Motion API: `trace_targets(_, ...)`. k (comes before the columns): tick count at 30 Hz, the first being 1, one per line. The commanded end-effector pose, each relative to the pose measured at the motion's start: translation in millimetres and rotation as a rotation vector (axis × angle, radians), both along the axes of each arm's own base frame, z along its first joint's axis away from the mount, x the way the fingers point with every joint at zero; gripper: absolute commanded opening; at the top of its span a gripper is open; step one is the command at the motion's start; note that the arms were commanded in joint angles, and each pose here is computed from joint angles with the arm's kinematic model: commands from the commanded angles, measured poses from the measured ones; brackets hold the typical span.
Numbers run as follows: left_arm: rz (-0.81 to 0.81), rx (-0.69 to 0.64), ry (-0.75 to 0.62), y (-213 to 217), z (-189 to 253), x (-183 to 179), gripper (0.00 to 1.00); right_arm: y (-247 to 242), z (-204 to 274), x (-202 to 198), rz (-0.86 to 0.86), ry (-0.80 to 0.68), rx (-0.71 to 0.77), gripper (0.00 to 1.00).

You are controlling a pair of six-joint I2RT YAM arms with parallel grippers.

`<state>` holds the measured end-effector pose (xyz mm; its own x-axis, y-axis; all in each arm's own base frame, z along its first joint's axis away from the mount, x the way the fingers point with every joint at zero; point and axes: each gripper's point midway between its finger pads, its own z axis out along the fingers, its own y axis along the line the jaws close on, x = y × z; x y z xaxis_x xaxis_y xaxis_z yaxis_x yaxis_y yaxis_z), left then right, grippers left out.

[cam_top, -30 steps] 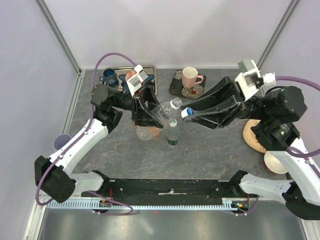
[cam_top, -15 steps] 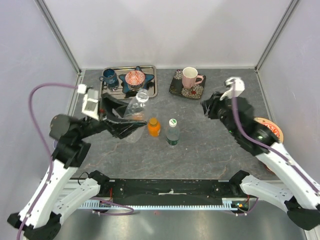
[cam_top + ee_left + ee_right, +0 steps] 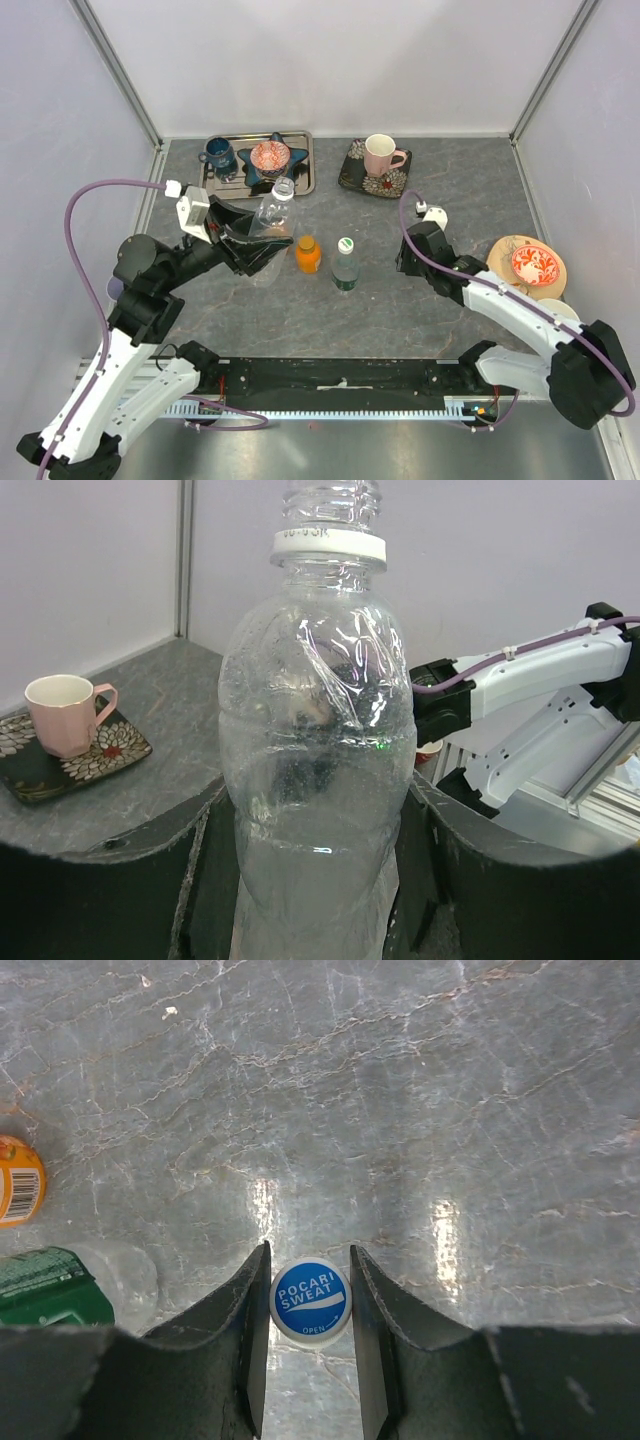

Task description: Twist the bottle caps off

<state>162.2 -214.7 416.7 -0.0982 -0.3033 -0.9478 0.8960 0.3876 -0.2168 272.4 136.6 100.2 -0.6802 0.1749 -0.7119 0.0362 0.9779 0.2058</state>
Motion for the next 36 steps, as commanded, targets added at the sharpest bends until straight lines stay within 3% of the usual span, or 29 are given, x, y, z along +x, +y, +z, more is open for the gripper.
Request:
trace_targets(1, 0.03, 0.002, -0.035, 3.6, -0.4, 3.0, 0.37, 13.8, -12.2, 11.1, 0.0, -0.018, 0.059, 0.0)
trace_targets(7, 0.022, 0.003, -0.012, -0.3, -10.4, 7.4, 0.37, 13.8, -55.5, 1.2, 0.02, 0.089, 0.017, 0.0)
trace_targets(14, 0.026, 0.011, 0.001, -2.3, -16.3, 12.5, 0.37, 13.6, -73.2, -6.7, 0.039, 0.138, 0.0, 0.02)
trace_targets(15, 0.024, 0.013, 0.005, -2.8, -17.1, 13.0, 0.37, 14.0, -74.8, -8.1, 0.043, 0.146, 0.001, 0.08)
trace_targets(16, 0.024, 0.012, 0.004, -2.8, -16.8, 12.9, 0.37, 14.2, -75.9, -9.0, 0.045, 0.151, 0.003, 0.25)
trace_targets(18, 0.023, 0.014, 0.005, -3.3, -17.6, 13.5, 0.37, 14.8, -77.2, -12.0, 0.051, 0.161, 0.007, 0.38)
trace_targets(19, 0.021, 0.014, 0.005, -3.5, -17.9, 13.0, 0.37, 14.4, -77.8, -13.4, 0.05, 0.164, 0.008, 0.5)
trace_targets(22, 0.021, 0.018, 0.01, -3.9, -20.0, 14.1, 0.37, 10.8, -74.1, -13.7, 0.037, 0.16, -0.002, 0.64)
trace_targets(26, 0.025, 0.019, 0.009, -3.6, -21.0, 14.7, 0.38, 7.5, -58.0, -8.9, 0.019, 0.127, -0.007, 0.73)
trace_targets(30, 0.026, 0.021, 0.005, -3.9, -20.1, 15.5, 0.38, 6.0, 3.9, 9.6, -0.02, -0.011, 0.024, 0.78)
trace_targets(36, -0.007, 0.04, 0.019, -11.8, -18.7, 20.6, 0.38, 7.6, 187.9, 36.3, -0.043, -0.332, 0.14, 0.8)
